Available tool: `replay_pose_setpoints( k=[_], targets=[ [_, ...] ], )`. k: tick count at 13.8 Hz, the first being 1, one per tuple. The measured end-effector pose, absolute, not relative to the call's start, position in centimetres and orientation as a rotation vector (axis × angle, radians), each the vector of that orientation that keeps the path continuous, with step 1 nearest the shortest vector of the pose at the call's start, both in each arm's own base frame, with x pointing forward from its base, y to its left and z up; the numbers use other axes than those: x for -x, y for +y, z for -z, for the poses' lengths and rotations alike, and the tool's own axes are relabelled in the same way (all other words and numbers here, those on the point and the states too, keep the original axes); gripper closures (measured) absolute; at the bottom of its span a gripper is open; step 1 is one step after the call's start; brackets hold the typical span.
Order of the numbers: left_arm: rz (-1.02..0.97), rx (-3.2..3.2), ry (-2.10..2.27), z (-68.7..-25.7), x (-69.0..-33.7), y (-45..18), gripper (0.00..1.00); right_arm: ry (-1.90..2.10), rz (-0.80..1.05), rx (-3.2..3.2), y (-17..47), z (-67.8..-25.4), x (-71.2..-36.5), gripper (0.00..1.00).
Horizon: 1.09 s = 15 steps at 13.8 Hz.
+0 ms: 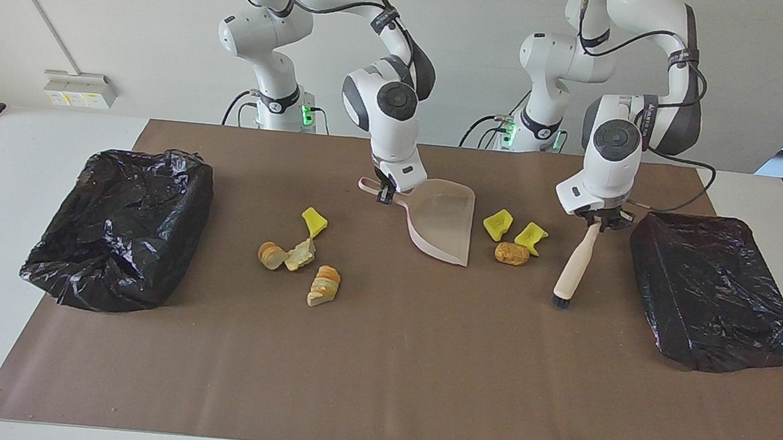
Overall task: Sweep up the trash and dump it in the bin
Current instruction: 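Sweep the yellow and brown pieces into the dustpan with the left gripper's brush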
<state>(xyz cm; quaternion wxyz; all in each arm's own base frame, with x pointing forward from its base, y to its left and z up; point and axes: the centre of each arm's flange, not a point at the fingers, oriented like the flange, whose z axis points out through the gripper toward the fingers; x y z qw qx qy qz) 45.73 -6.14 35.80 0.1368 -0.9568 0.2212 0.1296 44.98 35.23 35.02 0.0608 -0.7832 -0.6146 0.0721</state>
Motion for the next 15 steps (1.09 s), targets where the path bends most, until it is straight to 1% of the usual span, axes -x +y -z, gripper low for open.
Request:
replay_pose_setpoints(
  k=[2, 3, 6, 10, 15],
  targets=[
    [-0.382, 2.863, 0.424, -35.4, -43.3, -6.3, 0.74, -1.86, -0.218, 2.369, 35.2, -35.0, -45.0, 0.68],
    [-0.38, 2.893, 0.344, -35.4, -42.6, -6.5, 0.74, -1.86, -0.218, 2.369, 35.3, -35.0, -45.0, 0.68],
    [-0.394, 2.998, 0.213, -35.4, -41.7, -8.8, 0.74, -1.86, -0.217, 2.369, 35.3, -35.0, -45.0, 0.68],
    [-0.413, 3.097, 0.173, -34.9, -40.1, -15.6, 0.74, -1.853, -0.217, 2.376, 35.3, -35.1, -45.0, 0.68],
    [-0.459, 3.19, 0.211, -35.6, -35.7, -25.3, 0.74, -1.835, -0.222, 2.391, 35.4, -35.1, -44.9, 0.68]
  ],
)
